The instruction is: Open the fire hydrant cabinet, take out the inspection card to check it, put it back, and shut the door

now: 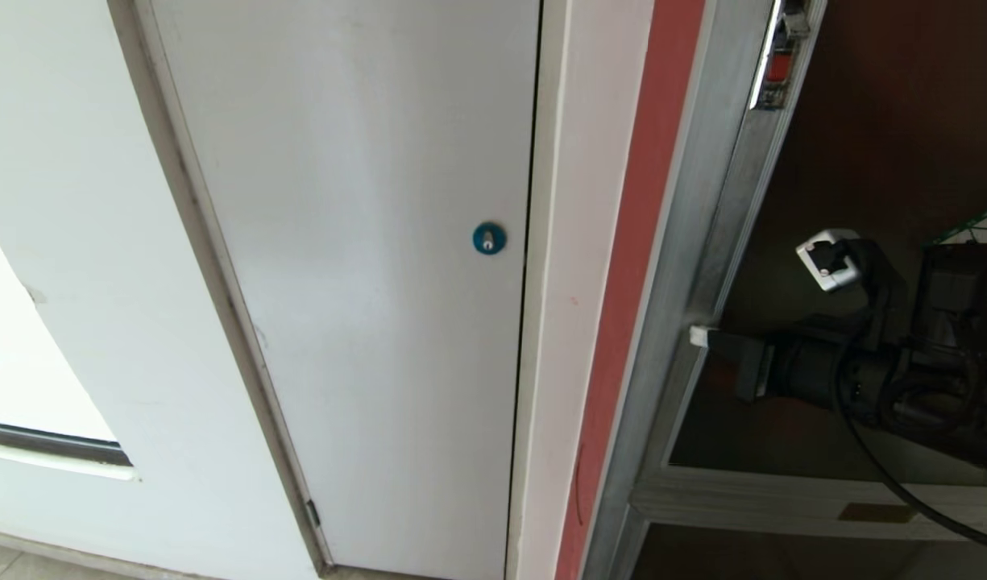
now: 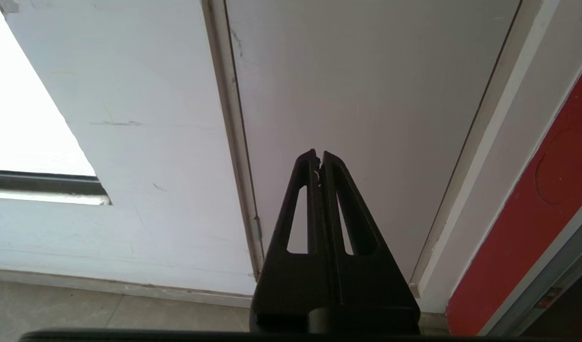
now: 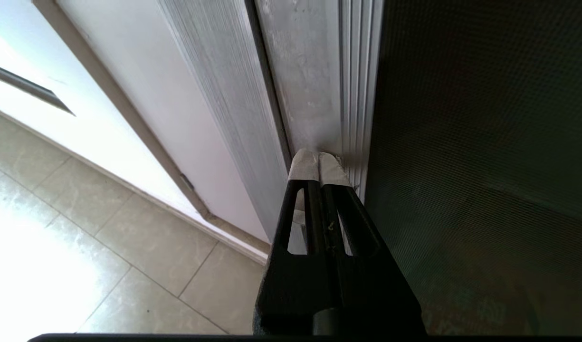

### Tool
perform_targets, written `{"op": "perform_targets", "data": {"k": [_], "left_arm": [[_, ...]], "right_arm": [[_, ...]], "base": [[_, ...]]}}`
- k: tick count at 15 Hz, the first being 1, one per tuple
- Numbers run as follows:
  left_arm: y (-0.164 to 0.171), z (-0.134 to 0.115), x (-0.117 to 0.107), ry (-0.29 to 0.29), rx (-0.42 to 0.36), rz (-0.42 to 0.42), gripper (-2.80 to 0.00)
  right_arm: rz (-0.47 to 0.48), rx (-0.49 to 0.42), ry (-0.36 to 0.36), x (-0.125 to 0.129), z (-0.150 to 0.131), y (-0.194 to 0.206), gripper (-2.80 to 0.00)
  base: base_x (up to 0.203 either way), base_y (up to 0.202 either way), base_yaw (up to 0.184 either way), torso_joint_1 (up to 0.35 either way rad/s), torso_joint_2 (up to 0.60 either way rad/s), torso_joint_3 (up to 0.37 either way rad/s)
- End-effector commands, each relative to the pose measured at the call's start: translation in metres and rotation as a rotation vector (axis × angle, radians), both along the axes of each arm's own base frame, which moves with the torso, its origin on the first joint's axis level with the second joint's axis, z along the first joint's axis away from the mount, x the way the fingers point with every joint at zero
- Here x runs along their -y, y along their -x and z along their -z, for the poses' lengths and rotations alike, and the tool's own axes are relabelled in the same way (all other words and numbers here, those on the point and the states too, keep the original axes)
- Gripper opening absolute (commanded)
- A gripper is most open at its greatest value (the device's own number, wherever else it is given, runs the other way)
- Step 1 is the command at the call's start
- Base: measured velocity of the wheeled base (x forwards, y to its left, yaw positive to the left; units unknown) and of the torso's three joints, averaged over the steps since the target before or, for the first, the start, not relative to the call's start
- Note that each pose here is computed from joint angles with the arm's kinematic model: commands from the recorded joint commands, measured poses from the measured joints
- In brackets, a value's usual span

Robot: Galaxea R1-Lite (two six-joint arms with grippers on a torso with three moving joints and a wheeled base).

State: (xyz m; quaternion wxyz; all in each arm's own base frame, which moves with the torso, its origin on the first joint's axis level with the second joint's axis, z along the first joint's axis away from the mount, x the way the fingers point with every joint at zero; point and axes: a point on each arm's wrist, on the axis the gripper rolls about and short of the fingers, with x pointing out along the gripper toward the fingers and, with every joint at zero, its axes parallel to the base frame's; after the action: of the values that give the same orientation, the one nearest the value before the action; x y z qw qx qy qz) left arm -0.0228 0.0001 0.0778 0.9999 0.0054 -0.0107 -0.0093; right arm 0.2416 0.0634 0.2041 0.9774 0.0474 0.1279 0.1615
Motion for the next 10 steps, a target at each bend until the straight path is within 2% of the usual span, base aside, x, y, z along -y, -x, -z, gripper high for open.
{"op": "perform_targets", "data": {"k": [1,6,10], "left_arm": [[-0.001,0.004,0.000,0.000,-0.014,0.001,-2.80],[-0.001,0.004,0.000,0.000,-0.013,0.001,-2.80],[-0.001,0.004,0.000,0.000,-0.014,0.000,-2.80]], "right_arm": [[0.015,0.008,0.000,0.000,-0.001,-0.005,-2.80],[0.029,0.023,0.001,-0.001,-0.005,-0.009,-2.80],[0.017,0.055,-0.010,0.002,-0.013,0.009,-2.80]], "base": [[0.000,0.000,0.000,0.000,0.00,0.000],[0.000,0.000,0.000,0.000,0.00,0.000],[0.000,0.000,0.000,0.000,0.00,0.000]]}}
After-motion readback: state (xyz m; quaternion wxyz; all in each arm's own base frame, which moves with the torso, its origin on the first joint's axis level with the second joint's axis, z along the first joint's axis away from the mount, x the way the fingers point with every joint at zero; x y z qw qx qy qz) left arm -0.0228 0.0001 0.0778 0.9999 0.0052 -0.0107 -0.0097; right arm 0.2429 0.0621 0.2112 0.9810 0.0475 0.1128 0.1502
